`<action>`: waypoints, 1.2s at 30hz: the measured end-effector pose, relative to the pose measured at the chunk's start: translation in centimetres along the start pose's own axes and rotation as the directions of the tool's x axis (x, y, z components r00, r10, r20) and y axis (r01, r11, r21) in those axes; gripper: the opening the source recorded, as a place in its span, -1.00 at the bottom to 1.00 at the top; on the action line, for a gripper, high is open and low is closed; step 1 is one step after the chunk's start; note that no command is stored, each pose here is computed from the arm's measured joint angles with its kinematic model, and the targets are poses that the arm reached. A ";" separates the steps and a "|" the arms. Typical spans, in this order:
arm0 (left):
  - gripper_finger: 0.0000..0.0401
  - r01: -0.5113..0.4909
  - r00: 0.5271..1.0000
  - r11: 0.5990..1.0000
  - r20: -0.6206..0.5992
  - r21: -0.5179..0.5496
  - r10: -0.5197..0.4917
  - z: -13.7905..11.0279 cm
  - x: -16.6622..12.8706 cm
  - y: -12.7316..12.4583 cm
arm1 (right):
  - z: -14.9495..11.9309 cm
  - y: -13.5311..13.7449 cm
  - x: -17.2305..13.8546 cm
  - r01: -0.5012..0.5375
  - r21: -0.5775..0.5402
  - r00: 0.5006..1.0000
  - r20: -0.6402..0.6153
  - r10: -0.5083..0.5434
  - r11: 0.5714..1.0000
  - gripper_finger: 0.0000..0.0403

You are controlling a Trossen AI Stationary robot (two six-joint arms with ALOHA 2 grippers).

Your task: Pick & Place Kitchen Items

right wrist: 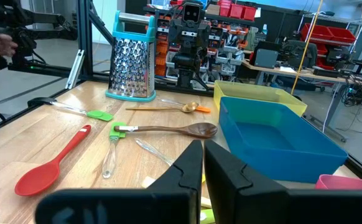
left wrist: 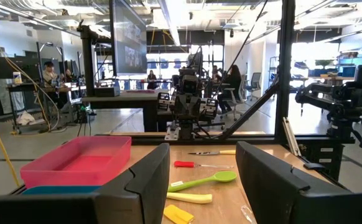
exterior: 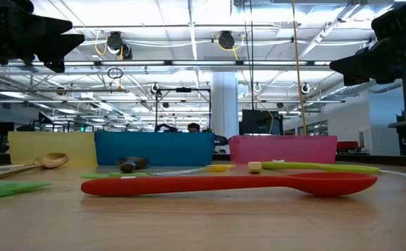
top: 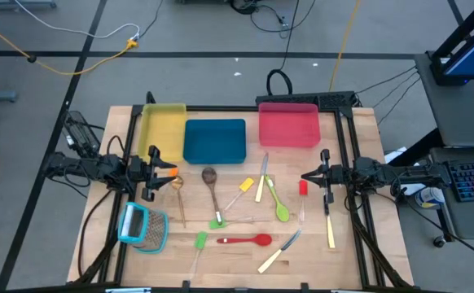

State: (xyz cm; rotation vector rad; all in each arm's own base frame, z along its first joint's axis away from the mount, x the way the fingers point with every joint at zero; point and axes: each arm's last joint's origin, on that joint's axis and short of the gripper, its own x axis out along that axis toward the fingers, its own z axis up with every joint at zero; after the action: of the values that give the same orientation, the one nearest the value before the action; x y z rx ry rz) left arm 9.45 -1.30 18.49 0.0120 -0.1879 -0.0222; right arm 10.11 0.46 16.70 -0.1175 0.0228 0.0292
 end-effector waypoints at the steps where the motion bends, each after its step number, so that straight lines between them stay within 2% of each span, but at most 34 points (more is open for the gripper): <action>1: -0.05 0.000 1.000 1.000 0.000 0.000 0.000 0.0 0.0 0.0 | 0.0 0.0 0.0 0.000 0.000 1.000 0.000 0.000 1.000 -0.96; 5: -0.05 -0.008 1.000 0.999 0.003 0.040 0.008 0.0 0.0 0.0 | 0.0 0.0 0.0 0.000 0.000 1.000 0.000 0.000 1.000 -0.96; 11: -0.05 -0.008 1.000 0.999 0.006 0.042 0.008 0.1 0.0 0.0 | 0.0 0.0 0.0 0.000 0.000 1.000 0.000 0.000 1.000 -0.96; 19: -0.05 -0.013 1.000 0.982 0.017 0.190 0.010 0.2 0.0 0.0 | 0.0 0.0 0.0 0.000 0.000 1.000 0.000 0.000 1.000 -0.96; 36: -0.05 -0.015 1.000 0.983 0.028 0.182 0.011 0.3 0.0 0.0 | 0.0 0.0 0.0 0.000 0.000 1.000 0.000 0.000 1.000 -0.96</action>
State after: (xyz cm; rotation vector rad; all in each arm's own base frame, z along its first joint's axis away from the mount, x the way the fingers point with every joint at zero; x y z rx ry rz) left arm 9.39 -1.26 18.76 0.1929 -0.2162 0.0080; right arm 10.11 0.46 16.70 -0.1178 0.0225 0.0295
